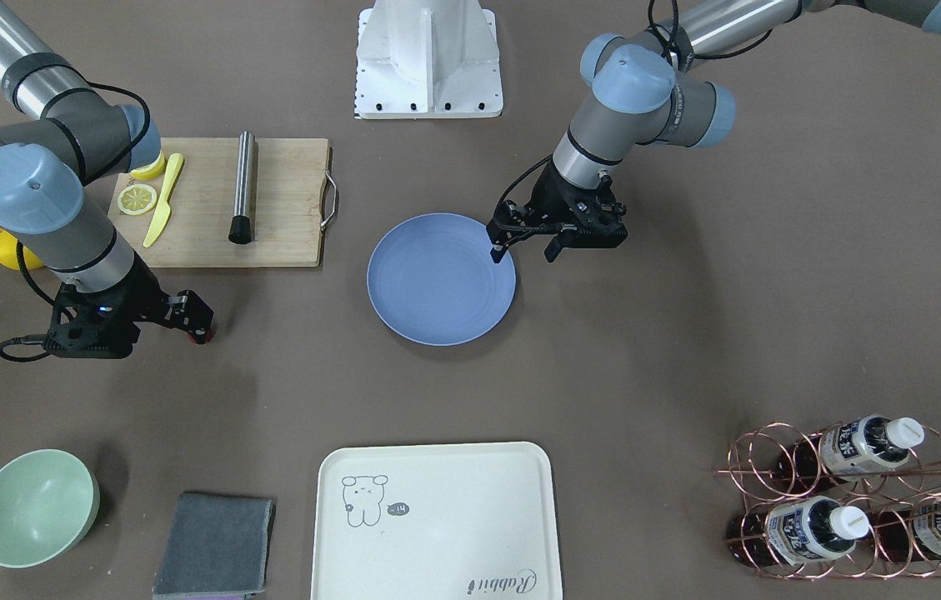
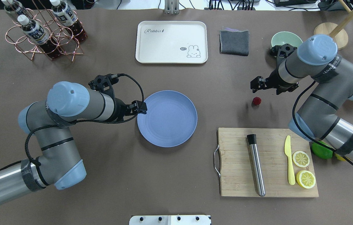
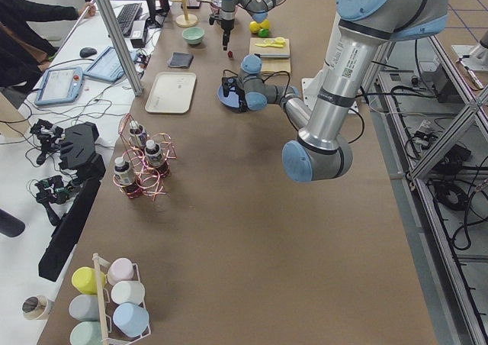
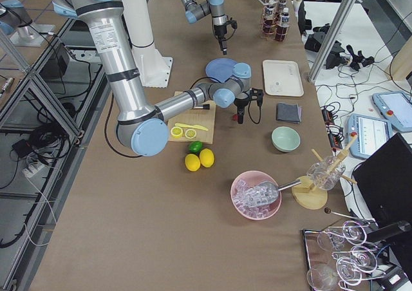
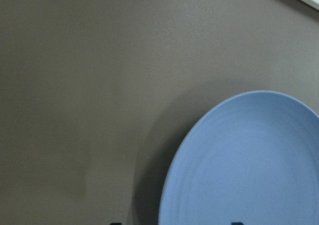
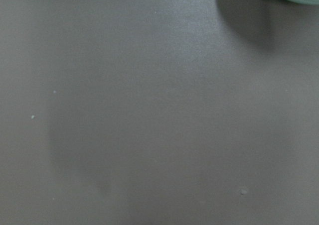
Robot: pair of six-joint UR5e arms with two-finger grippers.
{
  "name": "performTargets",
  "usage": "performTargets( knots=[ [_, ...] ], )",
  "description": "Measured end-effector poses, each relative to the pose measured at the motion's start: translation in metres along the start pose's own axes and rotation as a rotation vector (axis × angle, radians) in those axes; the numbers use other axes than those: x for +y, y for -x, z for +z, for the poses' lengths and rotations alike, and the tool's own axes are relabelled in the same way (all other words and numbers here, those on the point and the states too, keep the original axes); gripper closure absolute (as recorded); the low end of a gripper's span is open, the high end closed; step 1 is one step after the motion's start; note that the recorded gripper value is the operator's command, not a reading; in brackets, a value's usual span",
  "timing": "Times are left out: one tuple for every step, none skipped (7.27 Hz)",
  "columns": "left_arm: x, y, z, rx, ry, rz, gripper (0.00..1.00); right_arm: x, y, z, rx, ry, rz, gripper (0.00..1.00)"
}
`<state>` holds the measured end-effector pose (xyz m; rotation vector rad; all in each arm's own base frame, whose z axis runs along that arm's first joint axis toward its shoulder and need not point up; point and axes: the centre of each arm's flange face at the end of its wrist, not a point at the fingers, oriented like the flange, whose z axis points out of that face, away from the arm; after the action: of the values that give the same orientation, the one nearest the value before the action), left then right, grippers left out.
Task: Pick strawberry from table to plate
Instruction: 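Close the right gripper on the red strawberry while left gripper holds plate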
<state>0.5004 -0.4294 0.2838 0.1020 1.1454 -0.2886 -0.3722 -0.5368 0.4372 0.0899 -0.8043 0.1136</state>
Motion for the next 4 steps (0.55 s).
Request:
performTargets(
  knots=[
    [-0.003,0.001,-0.001,0.000,-0.005,-0.001,0.02,0.001,0.003,0.006,0.000,0.002,-0.005,0.01],
    [-0.006,0.002,-0.003,0.000,-0.007,0.007,0.02,0.004,0.006,0.009,-0.001,0.006,-0.010,0.01],
    [-0.008,0.002,-0.004,-0.001,-0.009,0.024,0.02,0.008,0.009,0.012,-0.003,0.012,-0.015,0.04],
    [-0.010,0.003,-0.004,-0.001,-0.010,0.035,0.02,0.012,0.012,0.015,-0.003,0.019,-0.019,0.51]
  ],
)
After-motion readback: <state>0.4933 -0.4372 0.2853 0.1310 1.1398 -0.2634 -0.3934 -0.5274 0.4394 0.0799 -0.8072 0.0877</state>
